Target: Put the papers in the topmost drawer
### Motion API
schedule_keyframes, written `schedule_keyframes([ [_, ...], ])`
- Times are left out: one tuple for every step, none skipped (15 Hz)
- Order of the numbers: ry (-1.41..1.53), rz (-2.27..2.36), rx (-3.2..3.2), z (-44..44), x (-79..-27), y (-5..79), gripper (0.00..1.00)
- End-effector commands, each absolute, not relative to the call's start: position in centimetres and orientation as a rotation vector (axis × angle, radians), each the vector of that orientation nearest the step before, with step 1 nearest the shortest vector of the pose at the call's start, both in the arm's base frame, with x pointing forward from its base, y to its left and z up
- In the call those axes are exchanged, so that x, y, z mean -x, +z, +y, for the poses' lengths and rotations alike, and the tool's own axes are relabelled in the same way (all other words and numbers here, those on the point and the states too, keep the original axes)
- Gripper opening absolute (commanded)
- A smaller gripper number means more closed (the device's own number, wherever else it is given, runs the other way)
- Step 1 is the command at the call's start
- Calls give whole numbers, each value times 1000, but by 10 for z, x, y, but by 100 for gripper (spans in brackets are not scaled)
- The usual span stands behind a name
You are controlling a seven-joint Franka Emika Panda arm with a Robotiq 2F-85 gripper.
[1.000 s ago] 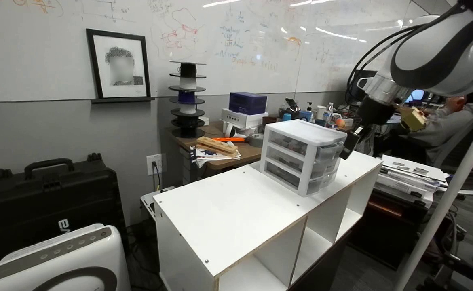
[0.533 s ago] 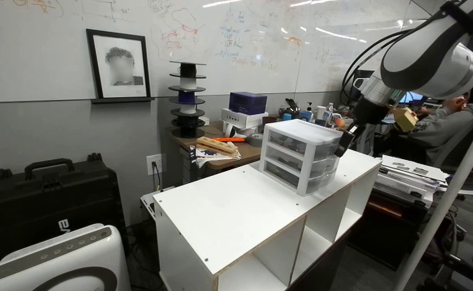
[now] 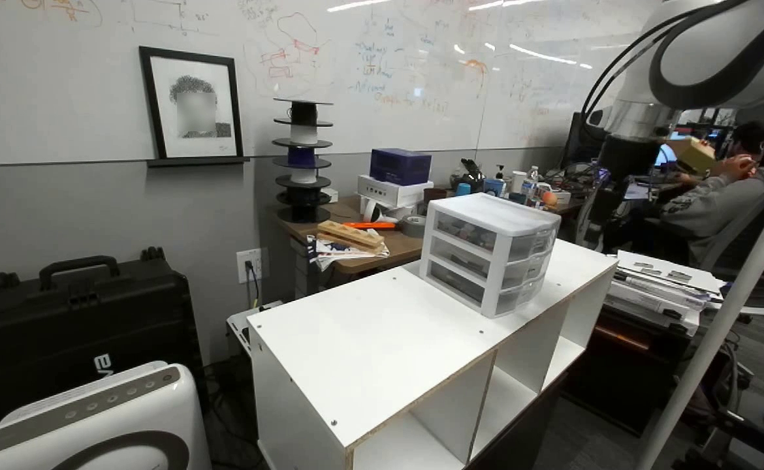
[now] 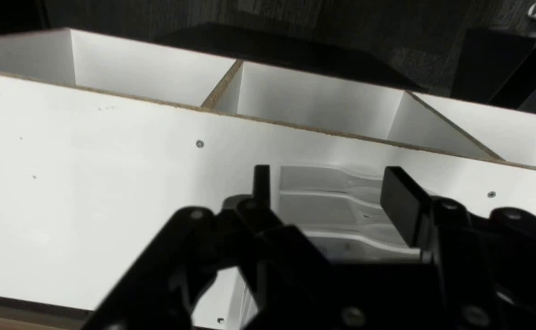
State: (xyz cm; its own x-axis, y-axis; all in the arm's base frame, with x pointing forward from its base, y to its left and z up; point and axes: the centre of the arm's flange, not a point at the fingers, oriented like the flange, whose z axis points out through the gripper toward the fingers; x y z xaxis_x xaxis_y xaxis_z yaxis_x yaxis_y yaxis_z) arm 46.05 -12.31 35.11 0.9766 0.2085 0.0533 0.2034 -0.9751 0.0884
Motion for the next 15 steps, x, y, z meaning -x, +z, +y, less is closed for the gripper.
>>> schedule_keyframes([
  [10,276,-3082,-119,-435,411,97],
  [-8,279,-3095,-118,-430,423,100],
  [-6,281,-3107,-116,-424,433,100],
  [-8,278,-3119,-116,-420,443,100],
  [5,277,-3127,-116,-417,453,100],
  [30,256,-3135,-116,-414,462,100],
  [51,240,-3144,-118,-413,471,100],
  [56,238,-3153,-120,-412,478,100],
  [26,253,-3126,-119,-415,455,100],
  [37,250,-3127,-119,-413,459,100],
  [34,250,-3128,-119,-412,458,100],
  [24,251,-3130,-119,-412,455,100],
  [13,251,-3131,-119,-413,452,100],
  [7,251,-3132,-119,-413,450,100],
  [5,251,-3132,-119,-414,450,100],
])
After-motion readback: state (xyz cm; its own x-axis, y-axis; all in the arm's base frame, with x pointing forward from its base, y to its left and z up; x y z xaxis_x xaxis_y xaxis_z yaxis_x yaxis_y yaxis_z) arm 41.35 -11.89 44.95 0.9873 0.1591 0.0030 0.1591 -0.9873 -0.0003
